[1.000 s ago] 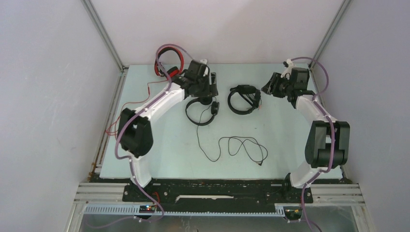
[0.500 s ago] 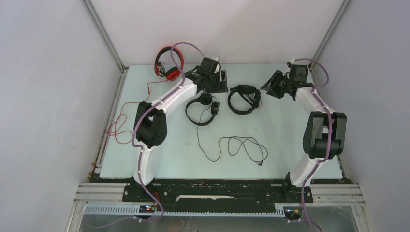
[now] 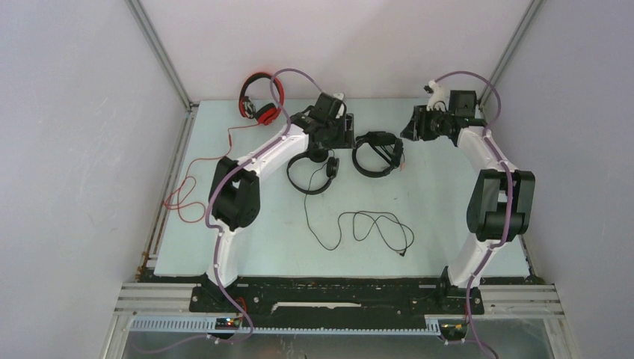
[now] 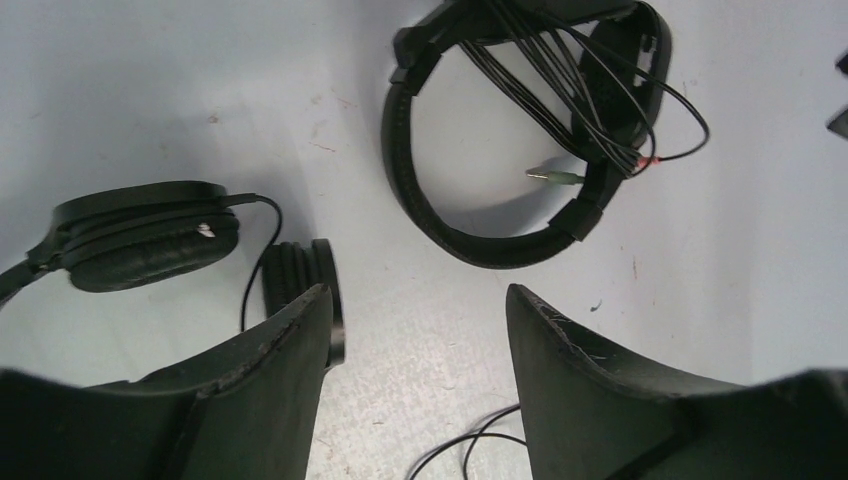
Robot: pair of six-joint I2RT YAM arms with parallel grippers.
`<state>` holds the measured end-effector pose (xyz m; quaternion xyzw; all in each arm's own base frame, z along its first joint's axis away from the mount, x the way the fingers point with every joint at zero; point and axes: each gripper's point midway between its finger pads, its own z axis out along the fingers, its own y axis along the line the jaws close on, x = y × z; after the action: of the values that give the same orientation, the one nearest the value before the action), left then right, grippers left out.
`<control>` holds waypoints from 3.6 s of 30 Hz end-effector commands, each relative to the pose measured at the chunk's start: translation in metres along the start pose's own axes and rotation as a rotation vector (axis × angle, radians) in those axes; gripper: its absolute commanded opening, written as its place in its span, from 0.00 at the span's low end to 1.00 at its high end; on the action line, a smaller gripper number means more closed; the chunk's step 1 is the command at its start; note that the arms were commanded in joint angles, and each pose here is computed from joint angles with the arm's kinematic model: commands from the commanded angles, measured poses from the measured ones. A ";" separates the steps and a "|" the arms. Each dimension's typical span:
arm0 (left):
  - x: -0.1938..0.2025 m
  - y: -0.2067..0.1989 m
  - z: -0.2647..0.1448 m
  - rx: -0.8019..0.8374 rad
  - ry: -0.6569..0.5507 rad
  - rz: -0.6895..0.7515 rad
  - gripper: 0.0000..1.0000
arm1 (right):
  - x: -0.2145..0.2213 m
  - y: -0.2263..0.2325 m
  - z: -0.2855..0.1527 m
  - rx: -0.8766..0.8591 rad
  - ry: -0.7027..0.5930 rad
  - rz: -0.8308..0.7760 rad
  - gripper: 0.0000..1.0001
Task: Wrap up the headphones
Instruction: Wrap the headphones cable around the headphones.
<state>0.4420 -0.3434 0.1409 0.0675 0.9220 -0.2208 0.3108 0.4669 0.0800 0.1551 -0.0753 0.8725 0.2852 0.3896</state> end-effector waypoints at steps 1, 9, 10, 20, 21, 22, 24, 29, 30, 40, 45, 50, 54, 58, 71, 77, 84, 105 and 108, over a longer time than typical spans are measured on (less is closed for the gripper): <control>-0.005 -0.024 0.000 0.068 -0.034 0.027 0.65 | -0.004 0.004 0.010 -0.045 0.087 -0.351 0.50; -0.001 -0.032 0.027 0.102 -0.019 -0.011 0.61 | 0.026 0.008 0.023 -0.107 0.225 -0.460 0.47; 0.000 -0.033 0.029 0.104 -0.016 -0.014 0.61 | 0.029 0.009 0.024 -0.111 0.232 -0.468 0.46; 0.004 -0.032 0.044 0.108 -0.006 -0.028 0.59 | 0.038 -0.006 0.031 -0.017 0.235 -0.520 0.25; 0.004 -0.032 0.045 0.107 -0.007 -0.028 0.59 | 0.039 -0.007 0.029 -0.013 0.228 -0.521 0.23; 0.006 -0.031 0.046 0.104 -0.004 -0.030 0.59 | 0.038 -0.007 0.028 -0.008 0.218 -0.524 0.21; 0.006 -0.030 0.048 0.102 -0.003 -0.032 0.58 | 0.037 -0.008 0.024 0.007 0.194 -0.519 0.16; 0.007 -0.030 0.056 0.103 -0.001 -0.045 0.56 | 0.034 -0.005 0.016 -0.015 0.111 -0.439 0.20; 0.007 -0.030 0.057 0.102 0.001 -0.046 0.55 | 0.036 -0.004 0.016 -0.020 0.111 -0.421 0.20; 0.009 -0.027 0.073 0.089 0.001 -0.089 0.56 | 0.034 -0.026 0.008 0.014 0.022 -0.309 0.00; 0.011 -0.024 0.079 0.075 0.004 -0.096 0.56 | 0.022 -0.030 -0.001 0.093 -0.030 -0.144 0.00; 0.013 -0.021 0.081 0.063 0.005 -0.085 0.56 | 0.001 -0.016 -0.017 0.139 -0.117 0.230 0.31; 0.009 -0.025 0.075 0.077 -0.002 -0.082 0.56 | -0.001 -0.007 -0.021 0.185 -0.136 0.458 0.32; -0.009 -0.042 0.053 0.135 -0.034 -0.080 0.57 | -0.012 0.006 -0.018 0.134 -0.169 0.581 0.29; -0.043 -0.007 -0.049 -0.014 -0.176 0.042 0.68 | 0.005 -0.001 0.021 0.109 -0.146 0.545 0.26; -0.029 0.008 -0.049 -0.033 -0.140 0.030 0.68 | 0.033 -0.015 0.035 0.156 -0.094 0.559 0.26; -0.018 -0.025 -0.024 0.030 -0.103 -0.023 0.65 | 0.030 -0.019 0.010 0.172 -0.074 0.261 0.33; 0.009 -0.015 0.058 -0.083 -0.069 -0.270 0.62 | 0.011 0.025 0.027 0.214 0.093 -0.484 0.39; 0.007 -0.012 0.061 -0.089 -0.087 -0.269 0.62 | 0.004 0.027 0.025 0.203 0.091 -0.483 0.38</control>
<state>0.4454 -0.3769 0.0792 -0.0576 0.9336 -0.2128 0.2825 0.4590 0.1265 0.1324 -0.2457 0.8749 0.1152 0.4012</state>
